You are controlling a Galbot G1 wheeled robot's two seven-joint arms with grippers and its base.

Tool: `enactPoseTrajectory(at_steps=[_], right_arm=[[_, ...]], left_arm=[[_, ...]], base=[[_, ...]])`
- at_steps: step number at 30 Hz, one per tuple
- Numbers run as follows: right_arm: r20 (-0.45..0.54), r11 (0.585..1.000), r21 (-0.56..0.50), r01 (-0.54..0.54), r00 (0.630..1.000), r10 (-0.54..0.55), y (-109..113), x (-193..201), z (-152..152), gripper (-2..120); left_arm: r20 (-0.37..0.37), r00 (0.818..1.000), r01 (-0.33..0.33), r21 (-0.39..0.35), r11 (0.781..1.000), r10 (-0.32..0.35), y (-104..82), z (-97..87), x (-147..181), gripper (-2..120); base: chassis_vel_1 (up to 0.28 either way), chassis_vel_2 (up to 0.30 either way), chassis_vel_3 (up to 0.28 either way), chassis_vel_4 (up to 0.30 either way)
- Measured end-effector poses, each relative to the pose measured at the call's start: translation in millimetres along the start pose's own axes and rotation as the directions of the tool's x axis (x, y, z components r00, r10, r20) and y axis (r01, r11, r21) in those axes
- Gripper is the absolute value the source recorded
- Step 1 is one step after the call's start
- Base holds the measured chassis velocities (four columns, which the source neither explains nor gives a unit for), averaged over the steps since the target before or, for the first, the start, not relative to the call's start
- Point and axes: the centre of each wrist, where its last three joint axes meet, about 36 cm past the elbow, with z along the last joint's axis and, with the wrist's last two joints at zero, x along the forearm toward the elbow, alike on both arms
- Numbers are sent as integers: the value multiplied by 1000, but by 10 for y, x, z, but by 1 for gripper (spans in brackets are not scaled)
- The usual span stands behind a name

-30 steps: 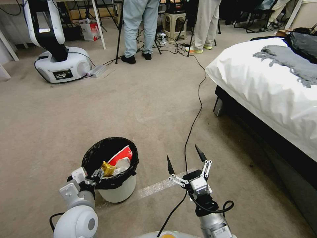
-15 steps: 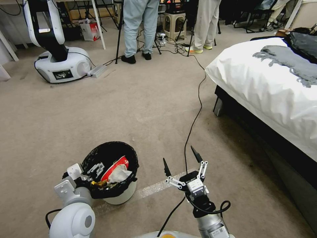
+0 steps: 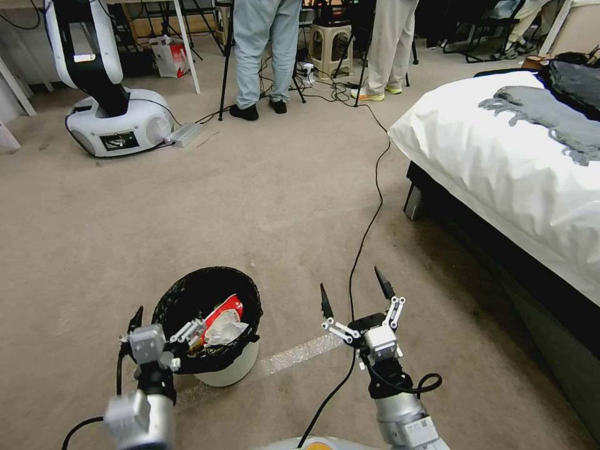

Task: Pick up the trash bin, then pick up the garbage from the floor and place it into the trash bin.

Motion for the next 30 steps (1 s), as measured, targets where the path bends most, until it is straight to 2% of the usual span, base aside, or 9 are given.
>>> enactPoseTrajectory(at_steps=[3,7,30], right_arm=[[-8,1000,-2,-7,1000,7,10,-1,15,100],[-12,1000,-1,-7,1000,7,12,0,29,100],[-14,1000,5,-3,1000,3,8,2,36,100]], left_arm=[[30,999,-19,-36,999,20,-39,236,148,100],[31,999,-11,-35,999,12,-74,301,190,100],[29,1000,2,-39,999,-1,-91,310,187,100]], base=[[0,0,0,0],[0,0,0,0],[0,0,0,0]])
